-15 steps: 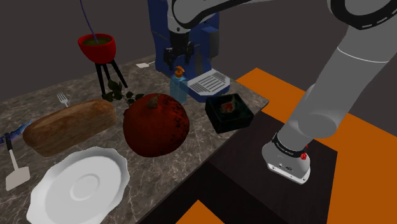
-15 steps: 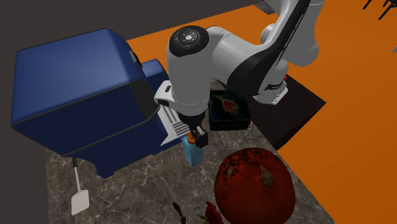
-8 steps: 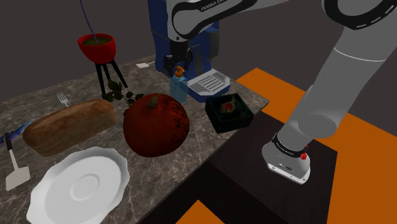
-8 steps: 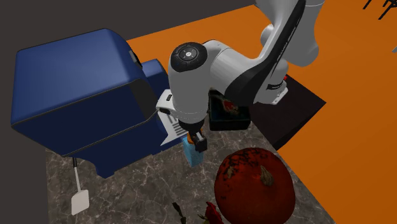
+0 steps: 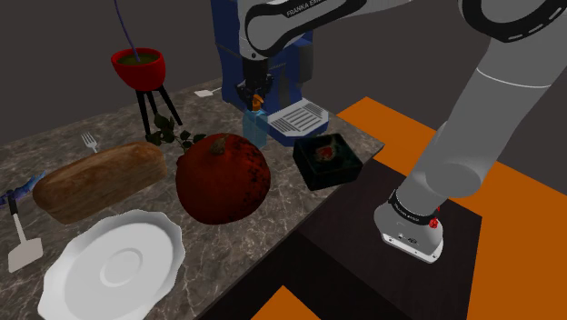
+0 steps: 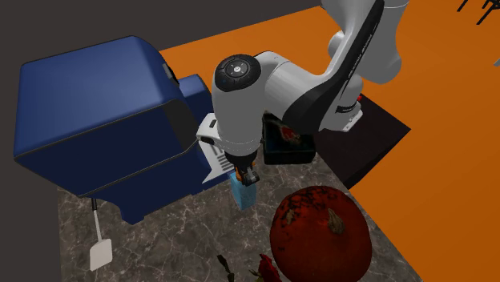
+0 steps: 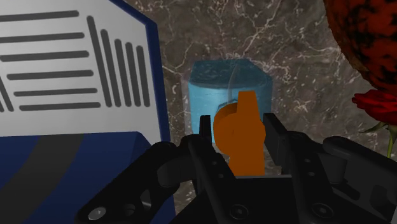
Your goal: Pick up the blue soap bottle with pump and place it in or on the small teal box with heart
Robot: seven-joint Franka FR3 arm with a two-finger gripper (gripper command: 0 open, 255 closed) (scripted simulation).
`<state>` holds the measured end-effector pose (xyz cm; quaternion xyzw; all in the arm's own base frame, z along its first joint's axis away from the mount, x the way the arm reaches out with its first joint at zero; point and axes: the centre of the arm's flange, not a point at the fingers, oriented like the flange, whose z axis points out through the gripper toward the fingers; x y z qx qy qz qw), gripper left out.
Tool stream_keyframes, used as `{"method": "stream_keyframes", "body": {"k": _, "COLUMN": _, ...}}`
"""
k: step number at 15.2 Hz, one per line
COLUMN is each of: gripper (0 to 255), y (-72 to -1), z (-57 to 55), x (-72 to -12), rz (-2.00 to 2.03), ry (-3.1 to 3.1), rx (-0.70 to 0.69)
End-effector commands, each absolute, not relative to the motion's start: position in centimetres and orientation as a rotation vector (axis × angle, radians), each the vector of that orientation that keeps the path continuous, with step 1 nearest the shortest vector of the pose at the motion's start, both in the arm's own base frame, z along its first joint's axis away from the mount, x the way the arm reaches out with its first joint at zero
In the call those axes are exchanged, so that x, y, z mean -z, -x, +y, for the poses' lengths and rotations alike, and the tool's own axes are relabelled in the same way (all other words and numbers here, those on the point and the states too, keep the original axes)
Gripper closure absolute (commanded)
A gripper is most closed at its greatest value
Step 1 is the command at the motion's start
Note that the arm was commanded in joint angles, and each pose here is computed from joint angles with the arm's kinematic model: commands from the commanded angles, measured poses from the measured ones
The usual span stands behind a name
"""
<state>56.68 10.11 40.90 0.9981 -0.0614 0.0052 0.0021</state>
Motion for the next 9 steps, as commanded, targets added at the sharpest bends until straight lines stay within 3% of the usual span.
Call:
{"method": "stream_keyframes", "body": {"k": 1, "gripper": 255, "y": -56.68, "z": 10.11, "x": -40.88, "rz": -0.193, "ry": -3.131, "rx": -0.016}}
{"method": "stream_keyframes", "body": {"k": 9, "gripper": 255, "y": -56.68, "z": 10.11, "x": -41.41, "rz": -0.192, "ry": -3.131, "rx": -0.016}}
